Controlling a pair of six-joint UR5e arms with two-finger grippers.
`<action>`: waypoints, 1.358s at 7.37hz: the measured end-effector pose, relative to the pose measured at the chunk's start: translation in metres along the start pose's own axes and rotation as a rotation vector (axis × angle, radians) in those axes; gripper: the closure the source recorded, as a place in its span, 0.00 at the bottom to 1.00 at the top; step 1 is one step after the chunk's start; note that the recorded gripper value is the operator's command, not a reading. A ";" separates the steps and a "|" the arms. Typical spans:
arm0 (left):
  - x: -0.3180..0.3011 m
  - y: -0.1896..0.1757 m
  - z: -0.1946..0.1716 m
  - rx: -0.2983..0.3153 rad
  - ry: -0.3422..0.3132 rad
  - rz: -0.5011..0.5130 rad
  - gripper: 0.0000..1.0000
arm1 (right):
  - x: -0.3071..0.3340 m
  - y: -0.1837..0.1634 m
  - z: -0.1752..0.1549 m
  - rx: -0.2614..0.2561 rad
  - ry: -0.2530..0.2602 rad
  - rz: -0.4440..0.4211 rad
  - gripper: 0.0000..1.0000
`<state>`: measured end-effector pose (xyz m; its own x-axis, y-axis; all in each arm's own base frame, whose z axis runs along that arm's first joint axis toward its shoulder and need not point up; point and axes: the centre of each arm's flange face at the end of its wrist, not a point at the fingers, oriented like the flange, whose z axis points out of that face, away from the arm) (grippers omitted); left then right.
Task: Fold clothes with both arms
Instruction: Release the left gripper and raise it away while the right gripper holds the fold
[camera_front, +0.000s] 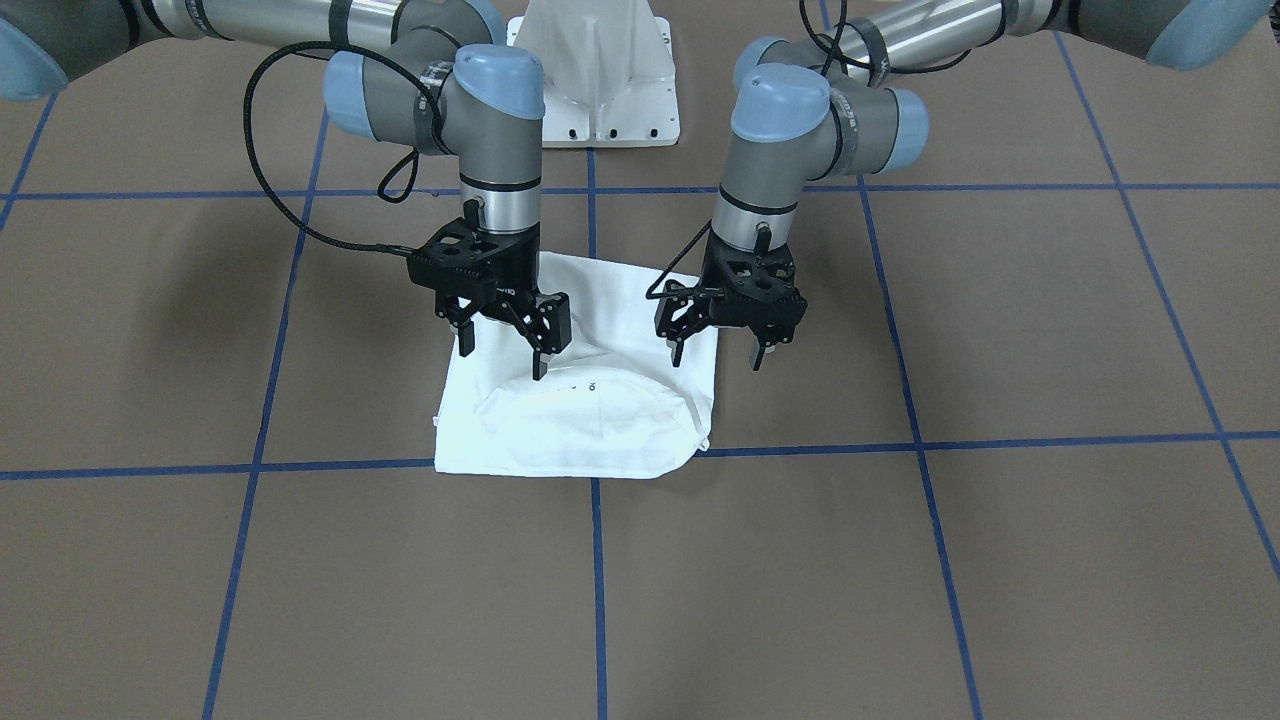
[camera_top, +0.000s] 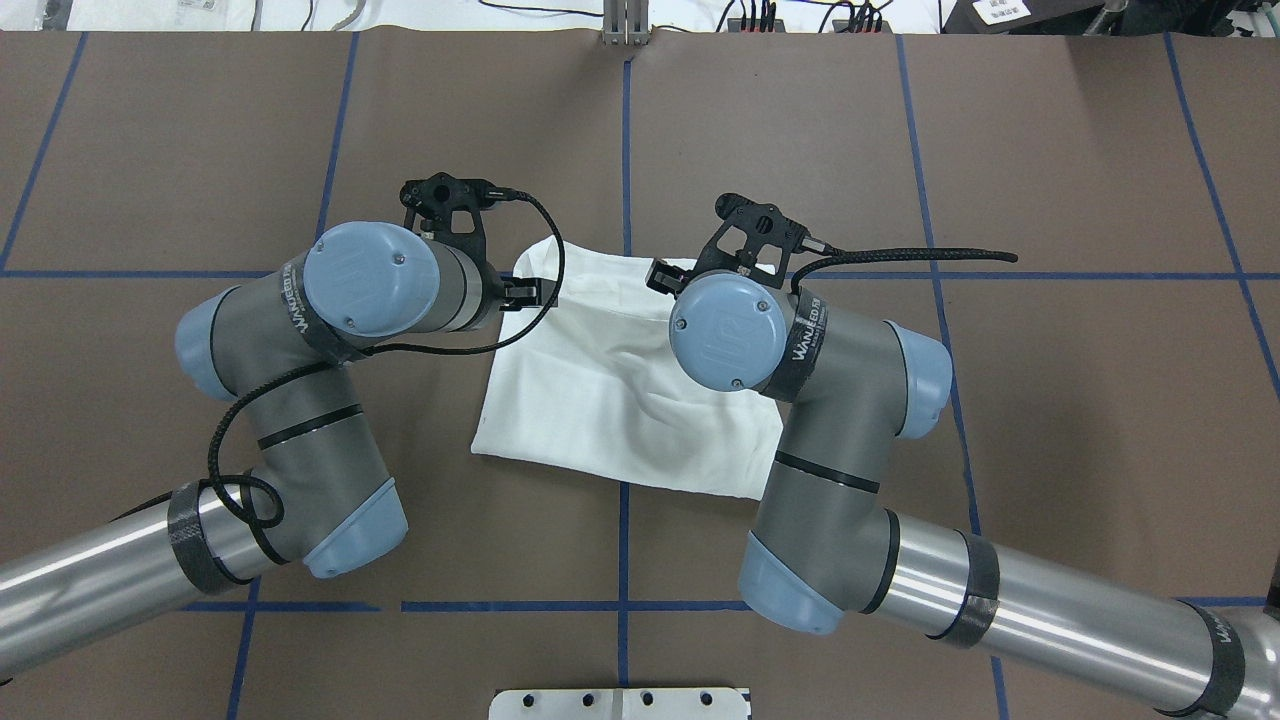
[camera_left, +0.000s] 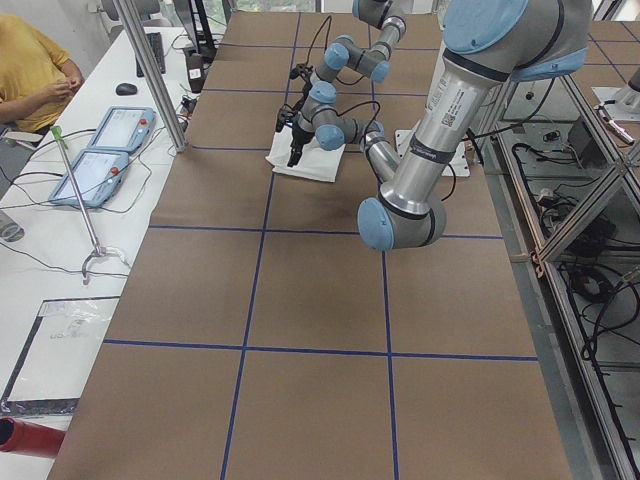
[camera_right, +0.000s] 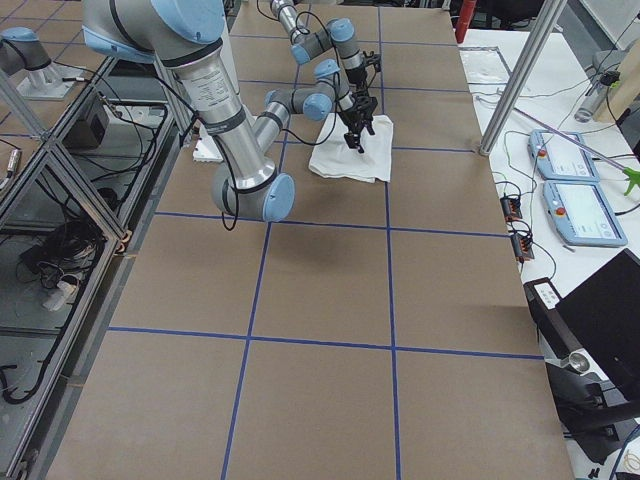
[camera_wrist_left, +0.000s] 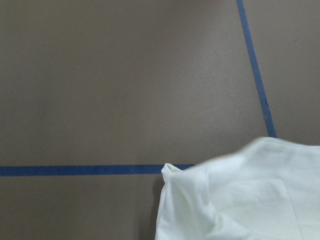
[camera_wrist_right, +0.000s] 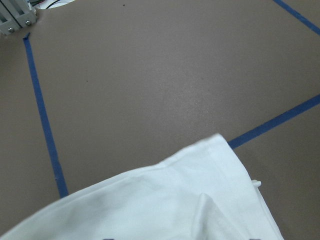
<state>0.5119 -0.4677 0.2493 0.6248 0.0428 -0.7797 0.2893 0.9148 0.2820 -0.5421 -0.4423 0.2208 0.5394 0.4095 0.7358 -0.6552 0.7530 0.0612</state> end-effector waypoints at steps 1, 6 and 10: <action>0.002 0.009 0.009 -0.014 -0.012 0.008 0.00 | 0.003 -0.001 -0.001 -0.003 -0.001 -0.004 0.00; -0.011 -0.024 0.011 -0.018 -0.002 0.182 0.00 | -0.001 0.003 0.006 -0.002 0.008 -0.088 0.04; -0.062 -0.064 -0.021 -0.041 0.035 0.315 0.00 | -0.011 0.014 0.043 0.007 0.076 -0.016 0.39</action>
<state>0.4393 -0.5199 0.2677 0.6534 0.3395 -0.6766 0.0556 0.8699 0.4901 -0.5799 -0.4589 0.2423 0.5887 0.4354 0.6811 -0.6495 0.7564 0.0778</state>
